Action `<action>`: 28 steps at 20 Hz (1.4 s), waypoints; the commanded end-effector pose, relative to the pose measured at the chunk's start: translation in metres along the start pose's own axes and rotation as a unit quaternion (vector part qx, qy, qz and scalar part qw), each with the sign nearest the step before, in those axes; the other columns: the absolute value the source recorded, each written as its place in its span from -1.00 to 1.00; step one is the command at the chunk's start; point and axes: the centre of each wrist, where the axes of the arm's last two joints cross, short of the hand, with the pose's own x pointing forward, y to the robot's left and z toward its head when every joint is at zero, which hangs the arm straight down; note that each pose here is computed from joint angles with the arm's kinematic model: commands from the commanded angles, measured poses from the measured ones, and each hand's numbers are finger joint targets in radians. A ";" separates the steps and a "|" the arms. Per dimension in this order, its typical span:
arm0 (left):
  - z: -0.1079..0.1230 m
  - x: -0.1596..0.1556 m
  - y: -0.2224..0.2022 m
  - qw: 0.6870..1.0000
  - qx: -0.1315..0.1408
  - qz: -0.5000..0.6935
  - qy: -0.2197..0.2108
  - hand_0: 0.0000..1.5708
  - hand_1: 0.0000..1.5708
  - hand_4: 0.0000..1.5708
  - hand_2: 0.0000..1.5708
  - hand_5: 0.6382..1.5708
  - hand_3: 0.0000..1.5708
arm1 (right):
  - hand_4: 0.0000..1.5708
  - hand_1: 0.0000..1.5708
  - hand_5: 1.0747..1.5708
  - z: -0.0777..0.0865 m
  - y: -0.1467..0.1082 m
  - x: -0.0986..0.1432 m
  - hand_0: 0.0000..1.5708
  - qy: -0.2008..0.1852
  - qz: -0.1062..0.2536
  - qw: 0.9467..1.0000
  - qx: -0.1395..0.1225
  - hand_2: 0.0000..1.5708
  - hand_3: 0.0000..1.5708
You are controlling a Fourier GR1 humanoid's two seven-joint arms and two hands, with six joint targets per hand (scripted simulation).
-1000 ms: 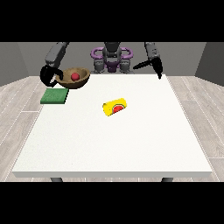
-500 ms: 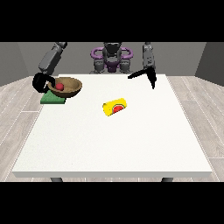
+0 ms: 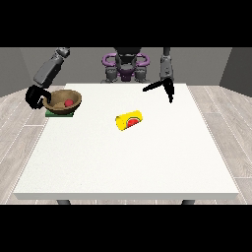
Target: Pick the cup and pour the ball into the bowl, then pick the bowl and place it on the pad
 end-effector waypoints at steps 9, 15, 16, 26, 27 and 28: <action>0.014 0.027 0.001 1.000 0.009 -0.002 -0.004 -1.00 -1.00 -1.00 -1.00 0.99 -1.00 | 0.16 1.00 0.99 -0.003 -0.018 0.027 1.00 0.004 -0.018 1.000 -0.002 1.00 -1.00; 0.017 0.035 0.014 1.000 0.008 0.017 -0.004 -1.00 -1.00 -1.00 -1.00 0.99 -1.00 | -0.06 1.00 1.00 0.005 -0.035 0.030 1.00 0.013 -0.012 1.000 -0.006 1.00 -0.38; 0.008 0.027 0.027 1.000 0.011 0.008 0.009 -1.00 -1.00 -1.00 -1.00 0.99 -1.00 | -0.06 1.00 1.00 0.004 -0.024 0.015 1.00 0.020 -0.005 1.000 -0.002 1.00 0.04; 0.008 0.043 0.025 1.000 0.011 0.009 -0.016 -1.00 -1.00 -1.00 -1.00 0.99 -1.00 | -0.25 1.00 0.86 0.011 -0.024 -0.006 1.00 0.056 0.049 0.996 -0.045 1.00 1.00; 0.012 0.047 0.010 1.000 0.020 0.012 -0.012 -1.00 -1.00 -1.00 -1.00 0.99 -1.00 | -1.00 1.00 0.93 0.011 -0.043 0.030 1.00 0.048 0.094 0.991 -0.076 0.89 0.46; 0.014 0.059 0.026 0.999 0.013 0.020 -0.044 -1.00 -1.00 -1.00 -1.00 0.99 -1.00 | -1.00 0.40 0.87 0.012 -0.050 0.040 0.40 0.027 0.084 0.993 -0.074 0.33 0.11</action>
